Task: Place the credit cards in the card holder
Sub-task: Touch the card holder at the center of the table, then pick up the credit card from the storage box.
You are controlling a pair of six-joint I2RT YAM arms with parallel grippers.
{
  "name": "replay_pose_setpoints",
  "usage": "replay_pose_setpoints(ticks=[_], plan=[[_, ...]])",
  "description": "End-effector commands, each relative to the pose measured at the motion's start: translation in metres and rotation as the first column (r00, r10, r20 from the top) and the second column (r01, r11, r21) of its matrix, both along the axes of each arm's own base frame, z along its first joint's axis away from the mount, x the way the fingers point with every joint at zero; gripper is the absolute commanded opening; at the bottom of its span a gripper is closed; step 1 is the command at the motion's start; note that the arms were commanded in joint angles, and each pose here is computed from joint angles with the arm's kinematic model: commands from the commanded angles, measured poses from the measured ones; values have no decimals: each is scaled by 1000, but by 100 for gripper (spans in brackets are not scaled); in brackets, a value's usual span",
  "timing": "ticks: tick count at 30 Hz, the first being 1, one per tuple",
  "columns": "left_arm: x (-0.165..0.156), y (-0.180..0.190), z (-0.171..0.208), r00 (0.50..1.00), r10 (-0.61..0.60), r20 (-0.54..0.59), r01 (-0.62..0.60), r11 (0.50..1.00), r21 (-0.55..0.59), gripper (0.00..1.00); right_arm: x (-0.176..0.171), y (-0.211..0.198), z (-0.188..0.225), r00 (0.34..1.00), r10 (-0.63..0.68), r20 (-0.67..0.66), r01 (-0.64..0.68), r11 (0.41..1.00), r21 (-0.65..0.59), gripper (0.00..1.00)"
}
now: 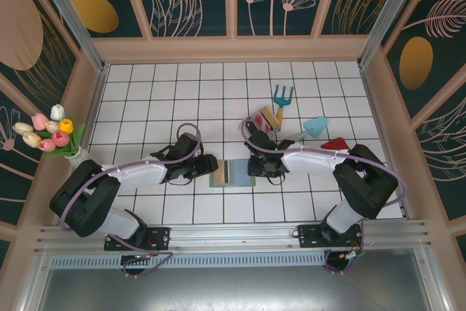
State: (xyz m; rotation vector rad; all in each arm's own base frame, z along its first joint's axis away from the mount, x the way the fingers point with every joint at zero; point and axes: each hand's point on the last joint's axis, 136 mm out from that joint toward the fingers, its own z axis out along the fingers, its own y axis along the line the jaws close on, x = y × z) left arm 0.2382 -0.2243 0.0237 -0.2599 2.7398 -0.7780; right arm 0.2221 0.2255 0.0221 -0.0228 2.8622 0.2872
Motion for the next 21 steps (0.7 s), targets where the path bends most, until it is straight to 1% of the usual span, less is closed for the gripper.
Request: replay_pose_setpoints(ticks=[1, 5, 6, 8, 10, 11, 12, 13, 14, 15, 17, 20, 21], plan=[[6, -5, 8, 999, -22, 23, 22, 1000, 10, 59, 18, -6, 43, 994, -19, 104, 15, 999, 45, 51], [24, -13, 26, 997, -8, 77, 8, 1000, 0, 60, 47, -14, 95, 974, -32, 224, -7, 985, 172, 55], [30, -18, 32, 996, -3, 93, 4, 1000, -10, 61, 56, -20, 104, 967, -41, 251, -4, 984, 176, 55], [42, -28, 41, 993, -3, 115, 7, 1000, -30, 62, 75, -35, 115, 954, -55, 295, 9, 988, 155, 53], [55, -42, 49, 992, -15, 121, 22, 998, -57, 63, 88, -39, 120, 950, -23, 311, -16, 992, 121, 49], [62, -52, 53, 992, -26, 124, 36, 996, -76, 63, 102, -51, 122, 949, -44, 312, 13, 995, 100, 44], [70, -61, 57, 991, -30, 127, 41, 995, -89, 63, 110, -51, 123, 947, -14, 321, -12, 997, 78, 39], [78, -67, 60, 991, -29, 133, 42, 994, -96, 63, 115, -53, 121, 947, 10, 320, -28, 998, 52, 38], [85, -73, 60, 991, -31, 134, 44, 994, -99, 63, 123, -55, 120, 948, 19, 318, -28, 999, 25, 37], [98, -82, 71, 988, -23, 155, 40, 993, -113, 63, 131, -59, 117, 950, 21, 311, -24, 1000, 4, 37], [112, -92, 64, 990, -23, 140, 37, 995, -95, 63, 145, -63, 116, 952, 24, 304, -14, 999, -38, 37], [127, -105, 59, 992, -25, 127, 37, 995, -93, 63, 155, -50, 113, 950, 103, 296, -94, 995, -45, 38], [130, -107, 55, 992, -23, 121, 34, 995, -92, 64, 158, -50, 111, 951, 113, 288, -101, 993, -56, 38]])
